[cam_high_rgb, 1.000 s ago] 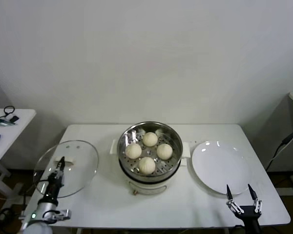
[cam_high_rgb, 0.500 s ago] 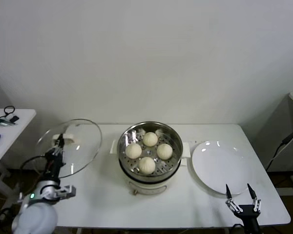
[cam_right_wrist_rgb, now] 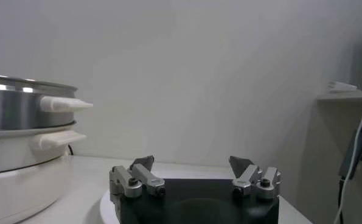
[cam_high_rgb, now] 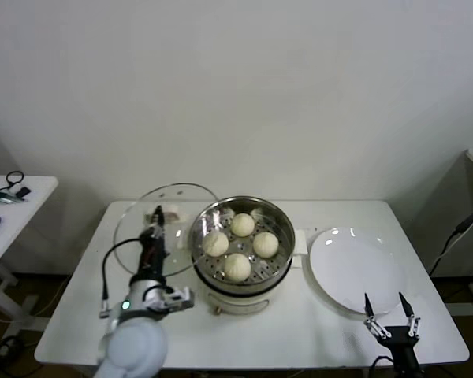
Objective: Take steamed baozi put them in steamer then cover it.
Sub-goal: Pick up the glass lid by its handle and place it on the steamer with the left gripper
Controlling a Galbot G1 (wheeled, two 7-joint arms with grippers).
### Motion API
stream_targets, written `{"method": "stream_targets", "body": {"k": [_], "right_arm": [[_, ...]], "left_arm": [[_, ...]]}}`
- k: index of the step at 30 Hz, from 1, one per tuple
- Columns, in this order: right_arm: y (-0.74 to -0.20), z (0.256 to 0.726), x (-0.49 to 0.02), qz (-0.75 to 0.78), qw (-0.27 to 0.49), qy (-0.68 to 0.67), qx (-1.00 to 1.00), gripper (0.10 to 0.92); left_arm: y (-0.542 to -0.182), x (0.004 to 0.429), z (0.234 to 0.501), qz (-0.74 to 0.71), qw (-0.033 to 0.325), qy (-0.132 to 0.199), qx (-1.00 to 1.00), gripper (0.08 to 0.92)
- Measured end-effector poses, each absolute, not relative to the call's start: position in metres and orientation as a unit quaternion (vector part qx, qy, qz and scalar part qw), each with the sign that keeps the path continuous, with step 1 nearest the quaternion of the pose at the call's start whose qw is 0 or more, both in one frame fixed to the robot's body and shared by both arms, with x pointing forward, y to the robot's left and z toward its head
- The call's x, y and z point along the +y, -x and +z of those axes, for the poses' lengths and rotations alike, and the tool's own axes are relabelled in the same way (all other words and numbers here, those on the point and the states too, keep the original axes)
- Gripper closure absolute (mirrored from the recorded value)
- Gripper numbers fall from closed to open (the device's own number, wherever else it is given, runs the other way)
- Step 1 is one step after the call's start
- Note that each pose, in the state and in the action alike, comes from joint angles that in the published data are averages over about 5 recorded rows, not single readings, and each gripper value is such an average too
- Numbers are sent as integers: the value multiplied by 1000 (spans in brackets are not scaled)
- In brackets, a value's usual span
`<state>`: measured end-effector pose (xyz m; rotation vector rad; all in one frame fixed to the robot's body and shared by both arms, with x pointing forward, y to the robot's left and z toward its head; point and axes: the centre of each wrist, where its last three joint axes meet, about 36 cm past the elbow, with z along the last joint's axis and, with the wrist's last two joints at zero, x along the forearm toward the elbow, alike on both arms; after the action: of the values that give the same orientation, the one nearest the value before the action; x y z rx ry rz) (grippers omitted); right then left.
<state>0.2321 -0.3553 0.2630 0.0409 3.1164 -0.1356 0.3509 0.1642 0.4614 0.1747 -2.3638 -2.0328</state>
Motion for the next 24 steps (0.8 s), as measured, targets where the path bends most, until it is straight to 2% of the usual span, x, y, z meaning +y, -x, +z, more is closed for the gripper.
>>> {"method": "stream_targets", "body": {"k": [15,24], "right_arm": [[-245,254,-362,-48,16,-15,999,200],[-246,252,-364,-48,21,-20,998,200]], "left_arm": [[-356,37,462,-645,-22,-24,-763,873],[-357,-1,443,-659,-13,-9,-752,873]]}}
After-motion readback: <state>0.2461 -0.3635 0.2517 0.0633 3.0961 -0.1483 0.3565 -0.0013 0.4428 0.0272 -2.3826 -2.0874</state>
